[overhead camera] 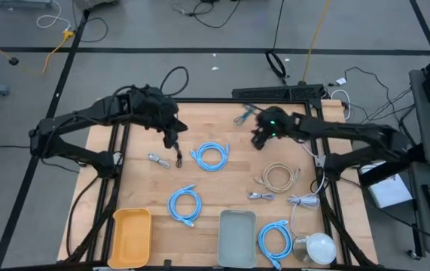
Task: Sort cables
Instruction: Put the green charger cable into the gray bin
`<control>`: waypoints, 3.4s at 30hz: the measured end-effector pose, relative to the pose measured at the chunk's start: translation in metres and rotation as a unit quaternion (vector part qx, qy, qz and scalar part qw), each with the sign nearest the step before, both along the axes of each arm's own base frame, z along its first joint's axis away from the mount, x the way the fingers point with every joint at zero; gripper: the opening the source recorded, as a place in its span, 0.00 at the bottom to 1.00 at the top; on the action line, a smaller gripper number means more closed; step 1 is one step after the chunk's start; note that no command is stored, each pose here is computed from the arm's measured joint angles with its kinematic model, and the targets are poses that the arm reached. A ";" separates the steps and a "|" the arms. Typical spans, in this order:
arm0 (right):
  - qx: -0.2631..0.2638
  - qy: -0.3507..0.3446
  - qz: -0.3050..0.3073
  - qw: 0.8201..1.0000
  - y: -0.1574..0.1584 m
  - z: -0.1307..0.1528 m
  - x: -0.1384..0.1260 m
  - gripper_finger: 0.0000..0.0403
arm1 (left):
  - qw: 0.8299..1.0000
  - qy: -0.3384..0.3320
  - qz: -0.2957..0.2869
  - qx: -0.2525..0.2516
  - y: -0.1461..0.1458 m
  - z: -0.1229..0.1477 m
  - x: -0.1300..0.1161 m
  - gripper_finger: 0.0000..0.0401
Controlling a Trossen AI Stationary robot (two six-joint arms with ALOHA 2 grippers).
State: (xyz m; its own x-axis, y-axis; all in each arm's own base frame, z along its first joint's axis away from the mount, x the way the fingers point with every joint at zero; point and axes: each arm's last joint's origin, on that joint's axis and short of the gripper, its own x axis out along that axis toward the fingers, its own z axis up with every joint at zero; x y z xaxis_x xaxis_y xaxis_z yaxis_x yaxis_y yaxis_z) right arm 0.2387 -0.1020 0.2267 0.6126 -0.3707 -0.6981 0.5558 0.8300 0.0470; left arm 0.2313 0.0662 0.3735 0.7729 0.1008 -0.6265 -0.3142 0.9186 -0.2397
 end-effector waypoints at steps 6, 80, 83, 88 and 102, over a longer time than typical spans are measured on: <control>-0.117 0.048 0.139 0.982 -0.005 -0.022 0.032 0.43 | 1.000 -0.001 0.000 -0.013 -0.007 0.000 0.002 0.10; -0.083 0.286 0.219 0.929 -0.104 -0.056 0.073 0.26 | 0.999 -0.018 -0.028 -0.018 -0.070 0.003 0.010 0.10; -0.085 0.274 0.207 0.935 -0.096 -0.036 0.069 0.24 | 0.999 -0.018 -0.028 -0.018 -0.070 0.003 0.010 0.10; -0.082 0.246 0.190 0.947 -0.074 0.009 0.052 0.22 | 1.000 -0.018 -0.020 -0.010 -0.070 0.003 0.010 0.10; -0.086 0.174 -0.063 0.979 -0.060 0.059 0.024 0.22 | 0.998 -0.050 -0.018 0.016 -0.070 0.009 0.014 0.10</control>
State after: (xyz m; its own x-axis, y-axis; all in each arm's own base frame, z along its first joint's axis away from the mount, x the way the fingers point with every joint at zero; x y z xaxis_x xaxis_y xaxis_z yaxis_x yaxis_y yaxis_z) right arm 0.2628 -0.1623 0.2862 0.2900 -0.5578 -0.7777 0.6120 0.7328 -0.2974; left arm 0.2452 -0.0041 0.3822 0.8354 0.0897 -0.5423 -0.2561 0.9365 -0.2395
